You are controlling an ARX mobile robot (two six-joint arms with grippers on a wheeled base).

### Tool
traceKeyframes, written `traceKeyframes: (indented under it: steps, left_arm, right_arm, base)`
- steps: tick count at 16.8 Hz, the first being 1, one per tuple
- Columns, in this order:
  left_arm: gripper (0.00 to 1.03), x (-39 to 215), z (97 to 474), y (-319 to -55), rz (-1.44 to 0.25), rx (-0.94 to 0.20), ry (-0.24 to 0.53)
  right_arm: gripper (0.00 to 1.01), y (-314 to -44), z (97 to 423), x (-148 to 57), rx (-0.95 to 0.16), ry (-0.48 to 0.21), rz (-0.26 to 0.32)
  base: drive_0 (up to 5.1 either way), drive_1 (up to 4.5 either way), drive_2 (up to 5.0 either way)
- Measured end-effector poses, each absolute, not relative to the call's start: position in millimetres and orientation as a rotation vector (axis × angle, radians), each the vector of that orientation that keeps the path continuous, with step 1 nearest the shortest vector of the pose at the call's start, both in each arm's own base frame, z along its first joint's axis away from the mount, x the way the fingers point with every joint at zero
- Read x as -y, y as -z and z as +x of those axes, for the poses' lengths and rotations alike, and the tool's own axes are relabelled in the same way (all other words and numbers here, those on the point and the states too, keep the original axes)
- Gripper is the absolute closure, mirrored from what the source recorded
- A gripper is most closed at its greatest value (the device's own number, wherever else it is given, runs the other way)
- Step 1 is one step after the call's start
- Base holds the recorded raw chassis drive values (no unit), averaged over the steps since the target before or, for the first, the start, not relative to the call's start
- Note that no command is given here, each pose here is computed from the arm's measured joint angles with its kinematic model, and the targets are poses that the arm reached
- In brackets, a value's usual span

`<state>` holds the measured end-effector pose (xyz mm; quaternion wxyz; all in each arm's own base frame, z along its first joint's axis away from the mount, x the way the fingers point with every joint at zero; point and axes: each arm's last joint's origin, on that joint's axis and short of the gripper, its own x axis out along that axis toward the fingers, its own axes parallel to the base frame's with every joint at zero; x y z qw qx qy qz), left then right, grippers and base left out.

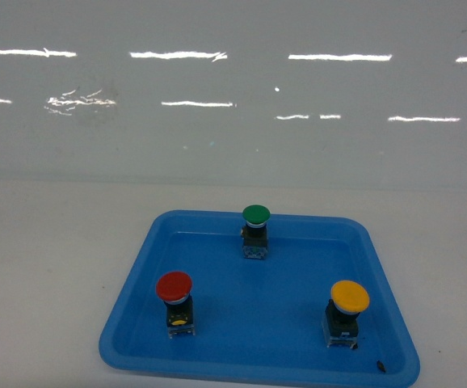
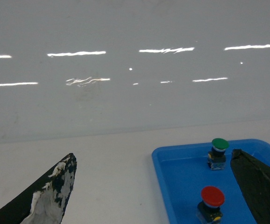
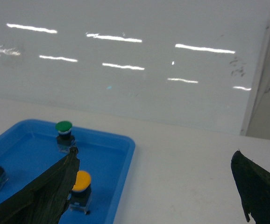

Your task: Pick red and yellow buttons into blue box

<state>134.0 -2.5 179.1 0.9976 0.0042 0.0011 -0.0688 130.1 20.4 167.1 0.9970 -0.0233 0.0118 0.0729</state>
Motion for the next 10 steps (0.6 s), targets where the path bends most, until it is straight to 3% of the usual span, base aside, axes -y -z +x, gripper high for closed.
traceKeyframes:
  steps: [3,7,10]
  left_arm:
    - [0.05,10,186,-200,0.031,-0.096,0.178]
    - [0.05,25,239,-184,0.056,-0.280,0.204]
    - [0.05,32,244,-177,0.061,-0.309,0.226]
  right_arm:
    - [0.03,-174,173,-32,-0.099,-0.224,-0.041]
    - [0.03,-160,230,-56,-0.321,-0.344,-0.047]
    - [0.03,-160,243,-68,-0.324,-0.377,-0.046]
  base:
    - [0.0,0.00,0.0]
    - [0.0,0.00,0.0]
    - [0.0,0.00,0.0]
